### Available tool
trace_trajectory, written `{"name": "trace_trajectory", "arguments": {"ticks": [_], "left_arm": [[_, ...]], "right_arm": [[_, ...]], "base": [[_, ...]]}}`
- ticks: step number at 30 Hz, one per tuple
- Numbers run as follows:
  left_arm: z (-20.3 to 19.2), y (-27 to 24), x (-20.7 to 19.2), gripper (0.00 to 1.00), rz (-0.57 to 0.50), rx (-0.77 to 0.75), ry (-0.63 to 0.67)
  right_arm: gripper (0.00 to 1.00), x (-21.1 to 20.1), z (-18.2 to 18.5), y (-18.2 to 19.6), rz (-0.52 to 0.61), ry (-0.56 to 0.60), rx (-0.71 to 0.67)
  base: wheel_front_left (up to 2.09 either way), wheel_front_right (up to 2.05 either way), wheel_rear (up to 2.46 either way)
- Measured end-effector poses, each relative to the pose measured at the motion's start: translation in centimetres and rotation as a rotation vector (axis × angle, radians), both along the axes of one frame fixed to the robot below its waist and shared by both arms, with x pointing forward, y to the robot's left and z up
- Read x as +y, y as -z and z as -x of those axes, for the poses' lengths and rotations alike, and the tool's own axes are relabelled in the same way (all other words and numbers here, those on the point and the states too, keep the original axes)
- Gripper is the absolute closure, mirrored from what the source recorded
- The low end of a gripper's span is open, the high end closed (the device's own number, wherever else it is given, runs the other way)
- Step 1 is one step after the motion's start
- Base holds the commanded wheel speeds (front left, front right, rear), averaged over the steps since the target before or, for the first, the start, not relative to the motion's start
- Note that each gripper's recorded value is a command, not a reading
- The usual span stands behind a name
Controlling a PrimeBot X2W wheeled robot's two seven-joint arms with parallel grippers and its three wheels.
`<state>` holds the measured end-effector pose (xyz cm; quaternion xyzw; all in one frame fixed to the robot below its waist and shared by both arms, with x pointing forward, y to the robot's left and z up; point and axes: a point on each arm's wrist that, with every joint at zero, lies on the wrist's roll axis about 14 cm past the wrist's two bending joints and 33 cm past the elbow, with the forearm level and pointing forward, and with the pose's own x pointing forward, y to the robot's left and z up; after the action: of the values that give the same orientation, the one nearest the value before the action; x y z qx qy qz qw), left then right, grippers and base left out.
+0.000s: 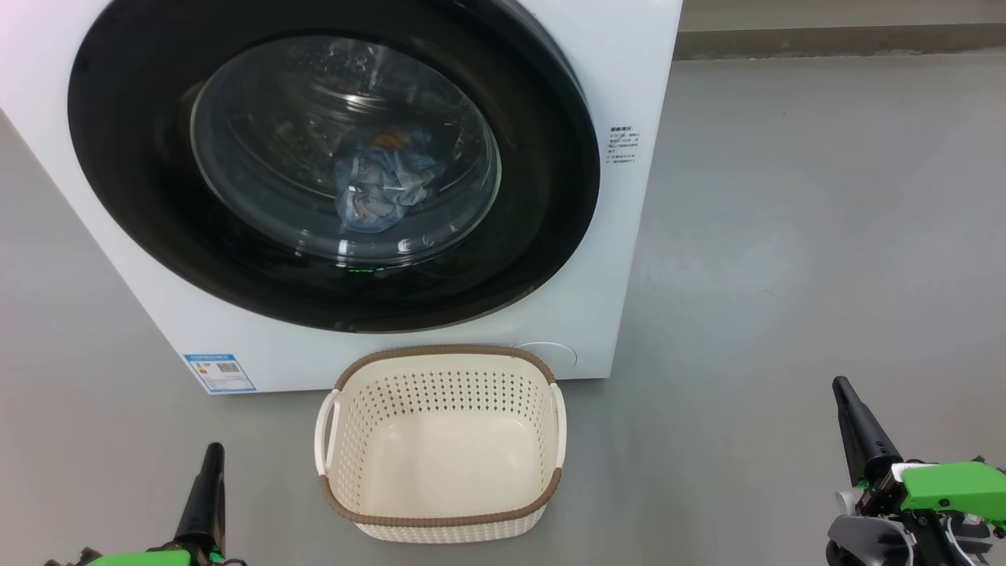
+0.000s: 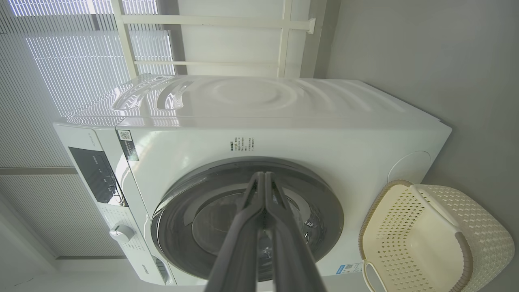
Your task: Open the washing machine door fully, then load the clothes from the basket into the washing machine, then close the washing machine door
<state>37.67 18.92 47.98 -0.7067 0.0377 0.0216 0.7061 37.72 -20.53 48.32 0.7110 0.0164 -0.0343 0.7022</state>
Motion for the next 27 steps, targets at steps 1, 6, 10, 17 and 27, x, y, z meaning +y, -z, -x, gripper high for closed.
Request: {"name": "trace_trajectory", "arguments": {"ticks": [1,6,10,17,27], "left_arm": [[0.0,0.0,0.0,1.0,0.0,0.0,0.0],[0.0,0.0,0.0,1.0,0.0,0.0,0.0],[0.0,-0.01,-0.01,1.0,0.0,0.0,0.0],[0.0,-0.01,0.0,1.0,0.0,0.0,0.0],[-0.01,-0.01,0.0,1.0,0.0,0.0,0.0]], "right_arm": [[1.0,0.0,0.0,0.0,0.0,0.0,0.0],[1.0,-0.01,0.0,0.0,0.0,0.0,0.0],[1.0,-0.01,0.0,0.0,0.0,0.0,0.0],[1.0,-0.01,0.0,0.0,0.0,0.0,0.0],[1.0,-0.01,0.0,0.0,0.0,0.0,0.0]], "base": [[0.0,0.0,0.0],[0.0,0.0,0.0],[0.0,0.0,0.0],[0.0,0.0,0.0],[0.0,0.0,0.0]]}}
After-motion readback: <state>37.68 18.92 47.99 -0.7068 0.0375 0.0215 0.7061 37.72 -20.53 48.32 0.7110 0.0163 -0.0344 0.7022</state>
